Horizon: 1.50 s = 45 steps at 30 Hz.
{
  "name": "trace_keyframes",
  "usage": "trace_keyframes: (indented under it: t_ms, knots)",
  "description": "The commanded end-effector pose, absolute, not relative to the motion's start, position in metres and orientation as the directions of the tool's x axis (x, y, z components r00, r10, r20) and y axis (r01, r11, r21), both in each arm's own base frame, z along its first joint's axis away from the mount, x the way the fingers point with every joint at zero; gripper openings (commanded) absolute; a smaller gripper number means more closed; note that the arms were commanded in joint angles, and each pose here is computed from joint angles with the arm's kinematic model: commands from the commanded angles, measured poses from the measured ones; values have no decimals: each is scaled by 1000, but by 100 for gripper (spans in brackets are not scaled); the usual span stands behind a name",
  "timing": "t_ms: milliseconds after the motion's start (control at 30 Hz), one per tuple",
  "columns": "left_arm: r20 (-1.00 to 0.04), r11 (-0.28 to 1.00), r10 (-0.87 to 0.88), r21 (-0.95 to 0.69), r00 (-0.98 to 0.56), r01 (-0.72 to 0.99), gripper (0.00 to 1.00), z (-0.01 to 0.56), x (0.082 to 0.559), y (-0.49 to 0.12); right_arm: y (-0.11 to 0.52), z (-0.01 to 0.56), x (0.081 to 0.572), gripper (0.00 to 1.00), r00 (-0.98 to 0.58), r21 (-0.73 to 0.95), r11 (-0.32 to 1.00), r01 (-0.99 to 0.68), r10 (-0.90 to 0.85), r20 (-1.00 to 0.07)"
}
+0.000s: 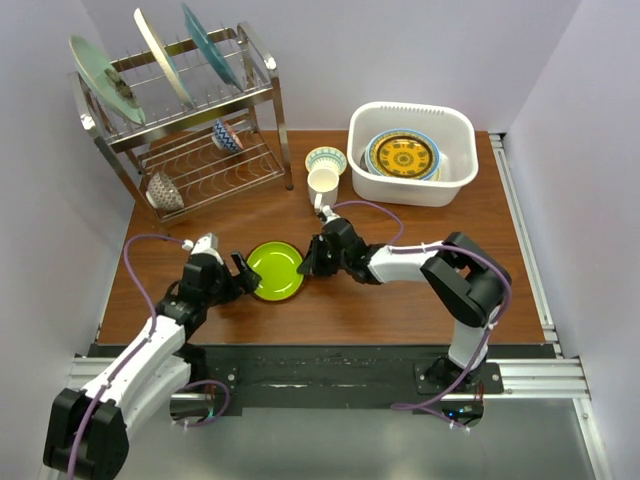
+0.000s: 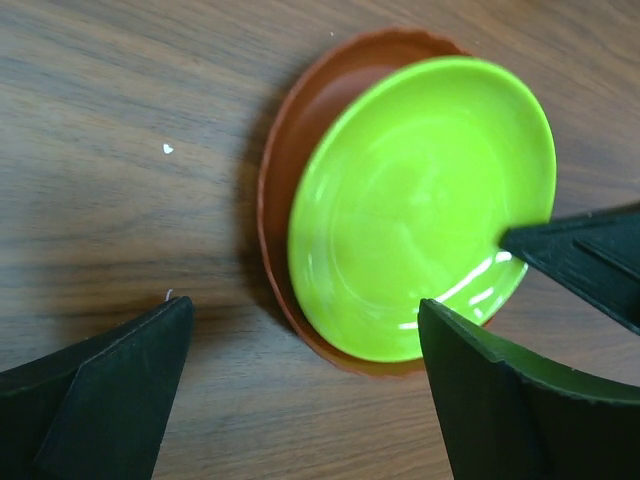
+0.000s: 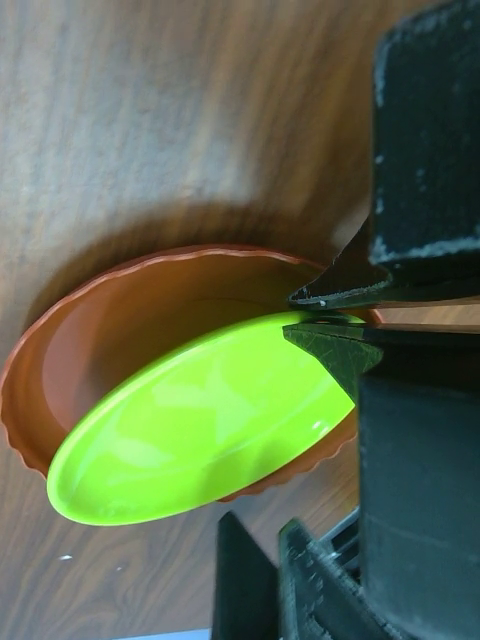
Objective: Place the plates into the plastic bin on the countertop
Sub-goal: Pick up the plate at the center of the board, then place the plate in the plastic bin.
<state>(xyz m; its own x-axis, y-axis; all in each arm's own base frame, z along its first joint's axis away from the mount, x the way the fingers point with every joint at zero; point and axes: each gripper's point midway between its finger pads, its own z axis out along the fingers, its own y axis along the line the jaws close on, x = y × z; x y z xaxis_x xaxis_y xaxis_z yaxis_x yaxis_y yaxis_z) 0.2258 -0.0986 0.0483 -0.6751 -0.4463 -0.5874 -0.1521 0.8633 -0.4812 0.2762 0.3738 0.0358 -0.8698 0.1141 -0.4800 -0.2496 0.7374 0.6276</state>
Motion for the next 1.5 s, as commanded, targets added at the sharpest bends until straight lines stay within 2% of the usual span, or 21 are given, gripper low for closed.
trace_keyframes:
  t_ms: [0,767,1467]
  knots:
    - [-627,862,-470,-478,-621,-169,100,64,234,-92,363,53,272,0,-853,606,748,-271,105,-511]
    - [-691,847,-500,-515,-522,-130,100,96,240,-87,317,128,290,0,-778,640,720,-267,231,-584]
    - [-656,839,-469,-540,-591,-66,100,83,240,-106,232,186,346,0,-675,651,735,-191,383,-630]
